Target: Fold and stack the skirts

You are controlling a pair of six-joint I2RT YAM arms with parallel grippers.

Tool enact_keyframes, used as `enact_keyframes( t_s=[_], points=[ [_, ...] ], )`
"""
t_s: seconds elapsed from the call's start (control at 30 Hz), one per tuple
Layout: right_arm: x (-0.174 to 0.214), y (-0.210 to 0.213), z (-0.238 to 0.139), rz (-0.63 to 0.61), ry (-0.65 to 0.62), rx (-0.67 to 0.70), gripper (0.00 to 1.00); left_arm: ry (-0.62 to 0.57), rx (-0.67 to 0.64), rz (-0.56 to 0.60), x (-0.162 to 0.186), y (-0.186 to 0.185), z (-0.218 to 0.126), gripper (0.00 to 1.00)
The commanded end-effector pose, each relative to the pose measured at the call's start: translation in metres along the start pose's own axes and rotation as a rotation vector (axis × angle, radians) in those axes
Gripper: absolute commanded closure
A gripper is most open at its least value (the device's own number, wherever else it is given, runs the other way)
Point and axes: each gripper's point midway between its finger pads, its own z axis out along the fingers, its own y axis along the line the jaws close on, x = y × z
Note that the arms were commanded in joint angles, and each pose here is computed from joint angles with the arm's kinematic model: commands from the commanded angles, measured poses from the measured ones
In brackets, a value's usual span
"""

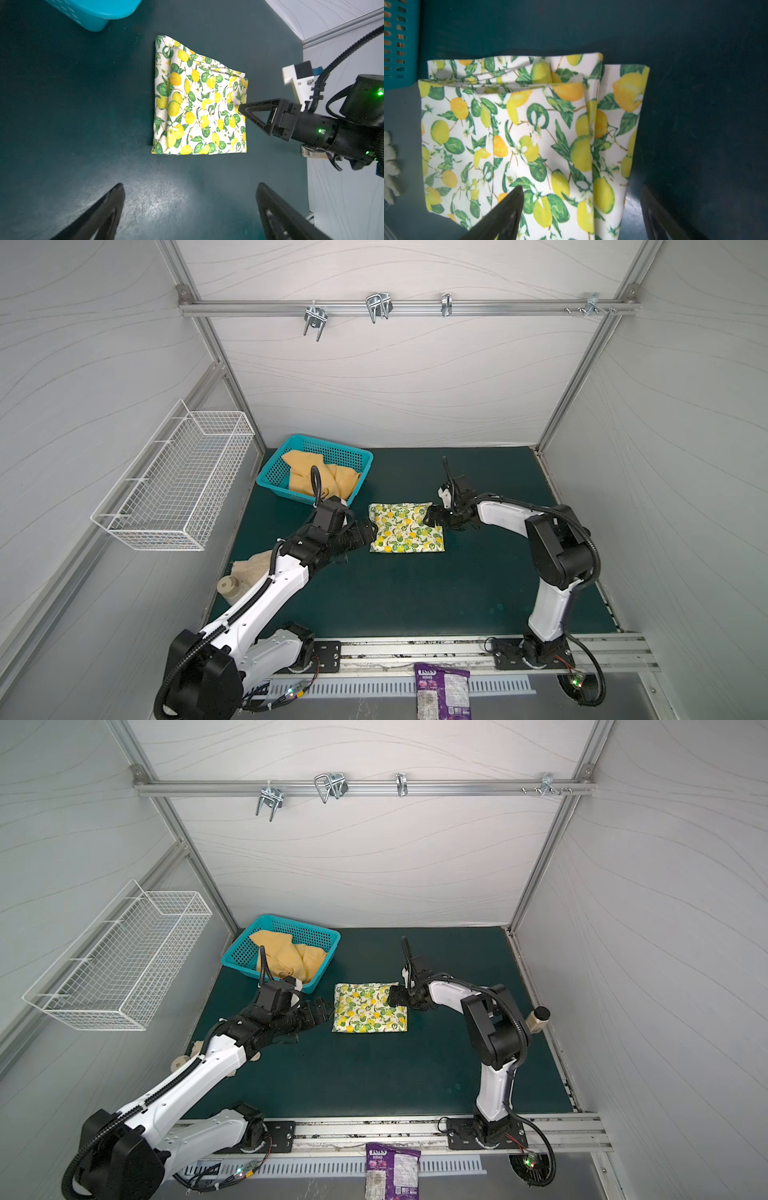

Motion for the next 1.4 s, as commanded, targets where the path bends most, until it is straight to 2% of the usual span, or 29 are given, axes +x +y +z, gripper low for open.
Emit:
enact_keyframes(
  t_s=[0.0, 0.2, 0.33, 0.47, 0.6, 0.7, 0.77, 0.93, 1.37],
  points=[
    [0.026, -0.005, 0.023, -0.005, 0.09, 0.026, 0.15, -0.039, -0.036, 0.033, -0.005, 0.007, -0.007, 0.01],
    [0.038, -0.007, 0.032, 0.023, 0.101, 0.03, 0.27, -0.044, -0.049, 0.031, -0.002, 0.013, -0.007, 0.01],
    [0.043, -0.007, 0.035, 0.035, 0.109, 0.025, 0.41, -0.04, -0.045, 0.025, 0.0, 0.014, -0.006, 0.01],
    [0.043, -0.007, 0.036, 0.047, 0.111, 0.022, 0.64, -0.031, -0.048, 0.021, 0.003, 0.015, -0.004, 0.01],
    [0.041, -0.004, 0.036, 0.053, 0.119, 0.012, 0.74, -0.029, -0.048, 0.019, 0.005, 0.017, -0.003, 0.01],
    [0.038, -0.002, 0.034, 0.061, 0.117, -0.001, 0.88, -0.036, -0.045, 0.021, 0.006, 0.018, -0.003, 0.01],
    [0.034, -0.001, 0.031, 0.058, 0.114, 0.0, 0.93, -0.049, -0.034, 0.024, 0.004, 0.016, -0.004, 0.01],
    [0.016, -0.005, 0.016, 0.027, 0.095, 0.043, 0.99, -0.089, -0.021, 0.036, 0.0, 0.016, -0.005, 0.01],
    [-0.076, -0.062, -0.058, -0.125, 0.0, 0.344, 1.0, -0.123, 0.031, 0.065, -0.012, 0.004, 0.006, 0.01]
  ],
)
